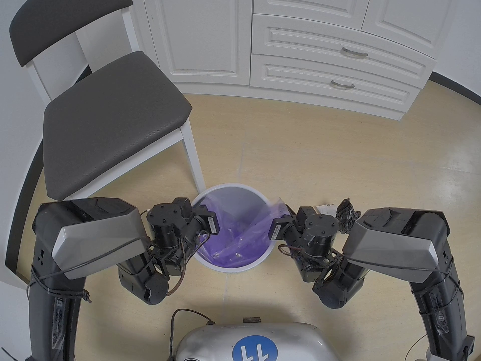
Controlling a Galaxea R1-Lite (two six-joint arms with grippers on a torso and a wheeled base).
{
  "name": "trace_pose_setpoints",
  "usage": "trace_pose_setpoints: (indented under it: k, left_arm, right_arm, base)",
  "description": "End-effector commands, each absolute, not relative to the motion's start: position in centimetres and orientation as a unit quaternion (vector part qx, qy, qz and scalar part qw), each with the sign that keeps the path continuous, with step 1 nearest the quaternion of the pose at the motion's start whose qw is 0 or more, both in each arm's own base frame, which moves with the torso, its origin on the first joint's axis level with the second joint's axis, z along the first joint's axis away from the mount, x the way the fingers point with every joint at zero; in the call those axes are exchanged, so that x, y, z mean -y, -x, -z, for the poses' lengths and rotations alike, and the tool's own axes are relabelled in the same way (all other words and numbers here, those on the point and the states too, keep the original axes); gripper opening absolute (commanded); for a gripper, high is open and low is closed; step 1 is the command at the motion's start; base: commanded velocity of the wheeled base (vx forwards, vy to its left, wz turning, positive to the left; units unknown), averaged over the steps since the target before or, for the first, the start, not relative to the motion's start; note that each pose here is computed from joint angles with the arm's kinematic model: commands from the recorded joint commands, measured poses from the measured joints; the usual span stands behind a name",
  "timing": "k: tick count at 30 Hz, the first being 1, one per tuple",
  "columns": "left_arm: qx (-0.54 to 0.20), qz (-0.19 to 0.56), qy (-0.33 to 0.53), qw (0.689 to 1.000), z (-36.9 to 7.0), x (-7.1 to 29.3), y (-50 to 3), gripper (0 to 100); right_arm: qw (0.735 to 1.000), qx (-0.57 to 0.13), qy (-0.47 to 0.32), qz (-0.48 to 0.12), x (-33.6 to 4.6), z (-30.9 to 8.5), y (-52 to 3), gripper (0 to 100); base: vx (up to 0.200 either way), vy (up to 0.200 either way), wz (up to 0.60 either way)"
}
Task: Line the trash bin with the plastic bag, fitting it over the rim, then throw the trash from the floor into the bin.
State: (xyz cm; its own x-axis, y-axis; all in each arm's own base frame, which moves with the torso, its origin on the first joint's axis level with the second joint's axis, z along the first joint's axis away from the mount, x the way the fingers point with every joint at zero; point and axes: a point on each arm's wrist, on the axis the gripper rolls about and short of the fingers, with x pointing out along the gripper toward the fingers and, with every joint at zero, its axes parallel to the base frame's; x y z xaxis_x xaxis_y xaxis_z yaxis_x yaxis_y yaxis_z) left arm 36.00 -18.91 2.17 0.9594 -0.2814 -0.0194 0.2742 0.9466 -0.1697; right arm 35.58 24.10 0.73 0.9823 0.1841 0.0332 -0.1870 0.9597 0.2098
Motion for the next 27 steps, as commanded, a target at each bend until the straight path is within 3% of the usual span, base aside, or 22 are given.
trace_pose_setpoints:
  k: [1,12,27]
  left_arm:
    - [-0.010,0.124,0.089,0.988,-2.4,17.8,-37.1,0]
    - [0.038,0.074,0.090,0.992,-6.7,13.1,-38.4,0]
    - [-0.066,0.061,-0.053,0.995,-5.7,9.7,-35.4,0]
  right_arm:
    - [0.991,0.028,-0.108,-0.073,-22.6,-1.5,-36.9,0]
    - [0.998,-0.006,-0.066,-0.010,-18.0,-2.7,-39.2,0]
    - [0.998,-0.050,0.019,0.012,-15.6,-1.0,-38.3,0]
  base:
    - [0.000,0.000,0.00]
    - [0.000,0.000,0.00]
    - [0.000,0.000,0.00]
